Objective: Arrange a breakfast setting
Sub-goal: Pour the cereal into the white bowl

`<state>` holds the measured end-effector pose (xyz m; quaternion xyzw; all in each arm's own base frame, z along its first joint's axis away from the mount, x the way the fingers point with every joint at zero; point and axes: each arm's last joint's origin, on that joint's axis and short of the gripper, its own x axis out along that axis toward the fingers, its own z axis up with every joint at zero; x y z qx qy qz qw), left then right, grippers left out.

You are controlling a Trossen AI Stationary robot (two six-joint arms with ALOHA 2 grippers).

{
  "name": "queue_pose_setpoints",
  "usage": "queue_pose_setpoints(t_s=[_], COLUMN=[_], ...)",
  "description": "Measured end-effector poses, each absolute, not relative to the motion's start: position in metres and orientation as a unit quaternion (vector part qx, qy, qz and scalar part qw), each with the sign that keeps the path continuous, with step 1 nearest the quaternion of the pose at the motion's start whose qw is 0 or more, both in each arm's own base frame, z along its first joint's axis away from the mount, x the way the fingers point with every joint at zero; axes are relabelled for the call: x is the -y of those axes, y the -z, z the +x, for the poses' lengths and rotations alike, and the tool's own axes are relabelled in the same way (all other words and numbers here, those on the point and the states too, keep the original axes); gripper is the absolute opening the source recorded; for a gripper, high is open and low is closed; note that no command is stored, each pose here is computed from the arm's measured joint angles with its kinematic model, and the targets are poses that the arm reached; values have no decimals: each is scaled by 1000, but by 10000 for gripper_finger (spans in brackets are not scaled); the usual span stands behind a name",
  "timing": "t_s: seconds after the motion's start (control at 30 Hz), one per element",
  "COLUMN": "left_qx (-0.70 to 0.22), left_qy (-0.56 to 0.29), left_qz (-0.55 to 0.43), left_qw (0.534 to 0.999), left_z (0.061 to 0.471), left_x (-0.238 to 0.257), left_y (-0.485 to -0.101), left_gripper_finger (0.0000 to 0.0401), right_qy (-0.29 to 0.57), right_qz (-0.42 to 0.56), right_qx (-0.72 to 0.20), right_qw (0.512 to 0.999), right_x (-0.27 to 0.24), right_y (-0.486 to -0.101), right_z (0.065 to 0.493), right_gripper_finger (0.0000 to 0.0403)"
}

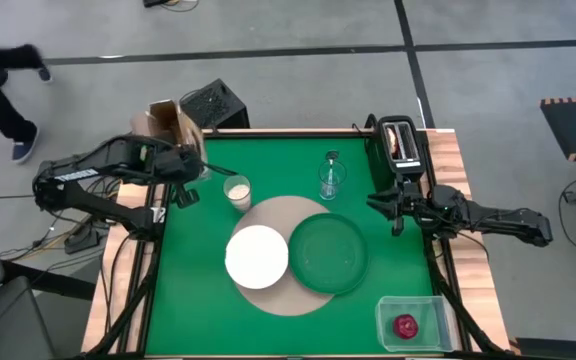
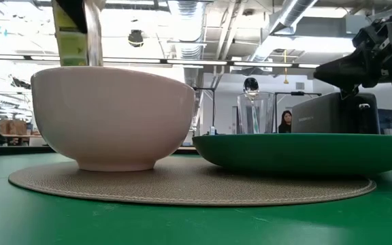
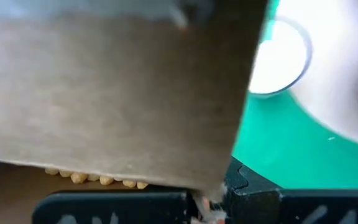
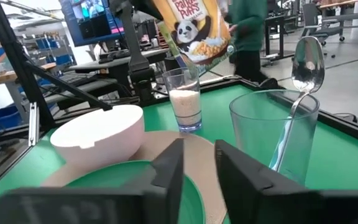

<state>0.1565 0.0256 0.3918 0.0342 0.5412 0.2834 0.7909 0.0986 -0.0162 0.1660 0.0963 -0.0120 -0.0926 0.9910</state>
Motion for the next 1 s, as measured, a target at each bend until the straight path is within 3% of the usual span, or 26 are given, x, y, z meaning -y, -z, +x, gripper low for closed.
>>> queue_pose_setpoints(t_s=[0.23, 0.4, 0.57, 1.0], left_qx=[-484, -439, -383, -264], left_qy=[-277, -299, -308, -261], left_qz=[32, 25, 6, -38], left_qw=[829, 847, 871, 928], left_z=[153, 146, 145, 164], left_x=[-14, -14, -14, -12], left_y=[-420, -440, -457, -477], left_gripper_finger=[0, 0, 0, 0], right_qy=[87, 112, 123, 107], right_qz=[96, 76, 32, -77], right_qx=[19, 19, 19, 73], right_qw=[991, 991, 992, 989], right_x=[15, 17, 17, 12], right_y=[-167, -167, -168, -183], right_z=[99, 98, 98, 105], right_gripper_finger=[256, 306, 324, 322])
